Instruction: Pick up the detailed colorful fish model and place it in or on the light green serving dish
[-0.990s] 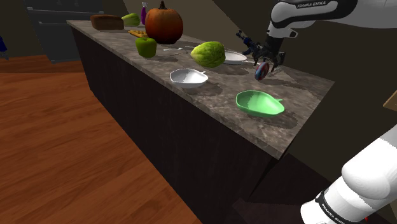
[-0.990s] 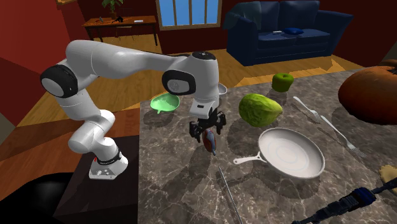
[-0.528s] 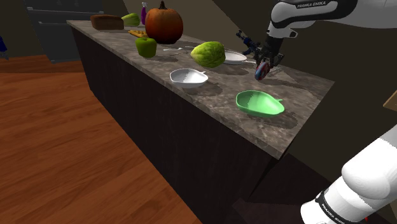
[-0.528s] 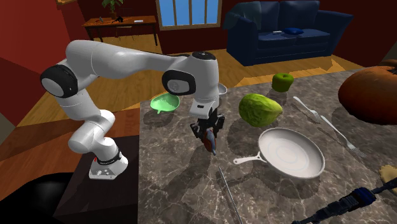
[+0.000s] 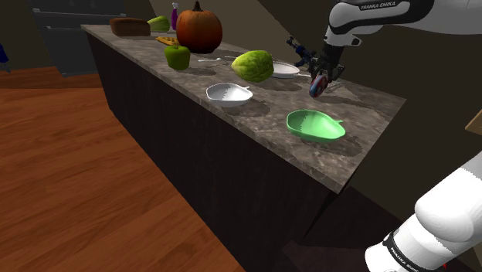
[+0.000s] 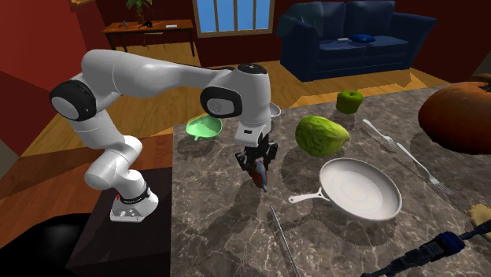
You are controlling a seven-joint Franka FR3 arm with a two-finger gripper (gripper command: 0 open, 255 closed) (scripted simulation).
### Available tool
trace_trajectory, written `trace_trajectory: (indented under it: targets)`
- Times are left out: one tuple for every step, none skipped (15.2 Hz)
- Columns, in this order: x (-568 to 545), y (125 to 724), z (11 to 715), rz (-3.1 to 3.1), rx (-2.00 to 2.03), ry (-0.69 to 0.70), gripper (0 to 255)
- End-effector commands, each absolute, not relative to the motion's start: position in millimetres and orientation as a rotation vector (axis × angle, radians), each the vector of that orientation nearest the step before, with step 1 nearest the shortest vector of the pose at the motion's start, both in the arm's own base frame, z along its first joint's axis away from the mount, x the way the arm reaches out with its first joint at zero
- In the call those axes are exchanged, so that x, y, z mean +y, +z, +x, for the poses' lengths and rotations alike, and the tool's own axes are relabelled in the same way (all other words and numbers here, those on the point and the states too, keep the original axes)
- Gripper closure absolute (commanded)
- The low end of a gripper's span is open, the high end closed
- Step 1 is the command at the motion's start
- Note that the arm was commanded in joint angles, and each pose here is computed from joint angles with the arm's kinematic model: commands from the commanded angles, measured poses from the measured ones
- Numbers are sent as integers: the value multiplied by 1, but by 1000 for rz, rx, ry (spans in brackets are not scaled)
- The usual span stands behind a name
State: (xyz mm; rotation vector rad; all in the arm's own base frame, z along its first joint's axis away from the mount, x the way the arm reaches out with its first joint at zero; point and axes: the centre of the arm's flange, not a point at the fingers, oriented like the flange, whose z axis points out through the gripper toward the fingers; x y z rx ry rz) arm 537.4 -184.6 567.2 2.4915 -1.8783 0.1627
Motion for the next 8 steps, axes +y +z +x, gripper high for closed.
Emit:
trace_trajectory:
  targets:
    - [-185, 572, 537, 2491, -1878, 162, 255]
    - [-185, 577, 537, 2491, -1878, 162, 255]
    - [-185, 583, 537, 2491, -1878, 162, 255]
    - [-185, 588, 537, 2491, -1878, 162, 255]
    - [-185, 593, 537, 2491, -1878, 162, 255]
    - [-185, 599, 537, 2491, -1878, 162, 255]
    - [-185, 604, 537, 2491, -1878, 162, 255]
    - [-185, 609, 537, 2491, -1878, 162, 255]
